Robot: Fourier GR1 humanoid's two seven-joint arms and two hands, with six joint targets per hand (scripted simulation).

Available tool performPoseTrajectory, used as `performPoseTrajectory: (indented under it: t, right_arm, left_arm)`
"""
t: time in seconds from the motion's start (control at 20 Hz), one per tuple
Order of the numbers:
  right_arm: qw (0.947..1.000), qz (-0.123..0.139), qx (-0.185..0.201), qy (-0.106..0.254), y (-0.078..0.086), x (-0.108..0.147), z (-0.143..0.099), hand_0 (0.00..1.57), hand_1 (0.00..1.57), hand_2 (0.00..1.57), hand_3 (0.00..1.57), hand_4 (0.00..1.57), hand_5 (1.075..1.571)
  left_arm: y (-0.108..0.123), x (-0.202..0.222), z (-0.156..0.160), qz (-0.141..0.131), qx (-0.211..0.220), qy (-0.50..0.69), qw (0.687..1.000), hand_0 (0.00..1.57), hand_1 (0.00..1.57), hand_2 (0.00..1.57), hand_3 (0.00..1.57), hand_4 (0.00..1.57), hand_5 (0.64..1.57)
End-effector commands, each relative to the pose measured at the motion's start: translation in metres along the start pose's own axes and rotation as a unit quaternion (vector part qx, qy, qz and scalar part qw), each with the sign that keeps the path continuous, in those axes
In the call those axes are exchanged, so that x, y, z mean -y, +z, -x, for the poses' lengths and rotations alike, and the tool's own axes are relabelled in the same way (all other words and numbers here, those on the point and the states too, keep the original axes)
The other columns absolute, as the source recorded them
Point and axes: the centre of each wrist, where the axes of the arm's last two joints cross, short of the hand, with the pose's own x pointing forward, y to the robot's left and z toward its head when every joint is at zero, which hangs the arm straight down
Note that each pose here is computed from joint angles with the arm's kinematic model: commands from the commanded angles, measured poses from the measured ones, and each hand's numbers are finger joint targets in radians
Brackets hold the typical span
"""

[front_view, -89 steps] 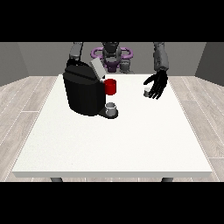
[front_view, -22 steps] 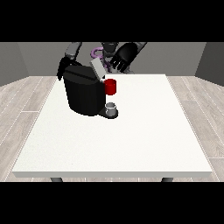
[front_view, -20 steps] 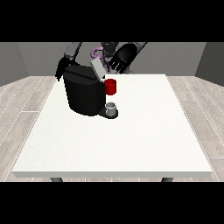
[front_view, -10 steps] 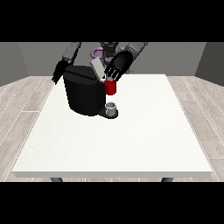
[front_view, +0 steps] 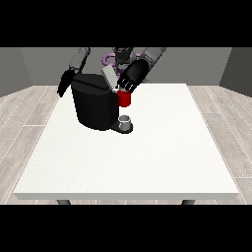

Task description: Insert the coffee pod into the coffee machine and close the lid

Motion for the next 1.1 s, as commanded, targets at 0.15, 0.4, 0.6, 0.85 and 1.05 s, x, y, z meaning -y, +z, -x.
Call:
performPoseTrajectory:
  t: [0.15,0.4,0.6,0.85,1.05]
  right_arm:
    - [0.9999,0.012,0.005,0.006,-0.007,-0.001,-0.003,0.0,0.0,0.0,0.0,0.17,1.571]
    - [0.9997,0.02,0.015,-0.004,-0.014,0.016,-0.014,0.0,0.0,0.0,0.0,0.0,1.571]
    - [0.9998,0.01,-0.018,-0.003,-0.002,-0.003,0.0,0.0,0.0,0.0,0.0,0.0,1.571]
    - [0.9999,0.014,0.002,0.004,0.002,0.007,0.007,0.0,0.0,0.0,0.0,0.0,1.571]
    - [0.9999,0.007,-0.006,-0.006,-0.002,-0.01,-0.01,0.0,0.0,0.0,0.0,0.0,1.571]
  left_arm:
    - [-0.002,-0.011,-0.012,-0.003,0.012,-0.015,1.0,1.17,1.17,1.24,1.19,0.41,1.571]
    - [0.011,-0.032,0.004,-0.036,0.019,-0.023,0.999,1.22,1.22,1.26,1.21,0.38,1.571]
    - [-0.005,0.003,-0.007,-0.007,0.011,-0.02,1.0,1.22,1.22,1.24,1.2,0.36,1.571]
    - [0.008,-0.018,0.009,-0.048,0.018,-0.035,0.998,1.24,1.24,1.26,1.2,0.29,1.571]
    - [0.003,-0.009,0.007,-0.033,-0.005,-0.075,0.997,1.22,1.22,1.23,1.1,0.0,1.571]
